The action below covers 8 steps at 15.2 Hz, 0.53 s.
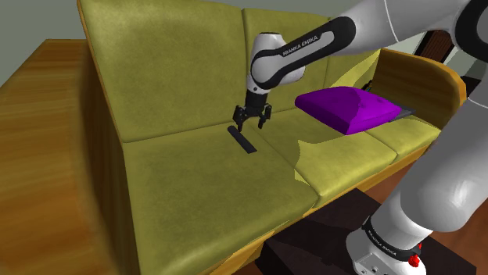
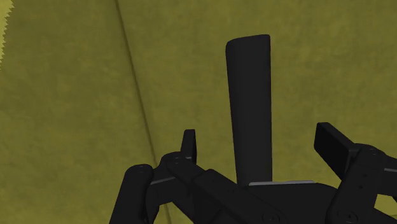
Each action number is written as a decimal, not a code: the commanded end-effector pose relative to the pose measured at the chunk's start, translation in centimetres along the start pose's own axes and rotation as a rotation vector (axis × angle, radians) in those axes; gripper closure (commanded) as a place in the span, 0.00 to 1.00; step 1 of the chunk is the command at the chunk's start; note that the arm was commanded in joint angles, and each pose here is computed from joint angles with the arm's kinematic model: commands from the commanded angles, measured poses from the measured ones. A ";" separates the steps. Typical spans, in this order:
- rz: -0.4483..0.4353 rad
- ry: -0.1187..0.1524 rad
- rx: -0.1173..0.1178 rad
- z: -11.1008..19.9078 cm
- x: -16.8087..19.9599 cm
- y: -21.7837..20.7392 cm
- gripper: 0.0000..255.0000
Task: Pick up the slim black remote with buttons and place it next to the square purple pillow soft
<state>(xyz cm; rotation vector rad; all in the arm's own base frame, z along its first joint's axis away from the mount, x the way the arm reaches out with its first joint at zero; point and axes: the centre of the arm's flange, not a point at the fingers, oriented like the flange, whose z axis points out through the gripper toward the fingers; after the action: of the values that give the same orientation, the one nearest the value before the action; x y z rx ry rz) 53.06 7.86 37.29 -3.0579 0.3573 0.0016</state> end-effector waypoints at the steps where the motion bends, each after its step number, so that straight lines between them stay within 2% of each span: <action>1: 0.011 -0.007 0.006 1.9 1.1 -1.0 0.00; 8: 0.011 -0.007 0.006 5.6 1.1 -1.0 0.00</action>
<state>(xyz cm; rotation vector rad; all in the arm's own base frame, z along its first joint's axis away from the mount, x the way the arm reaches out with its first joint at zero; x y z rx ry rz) 54.33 8.96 32.50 -3.0497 0.3728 0.0126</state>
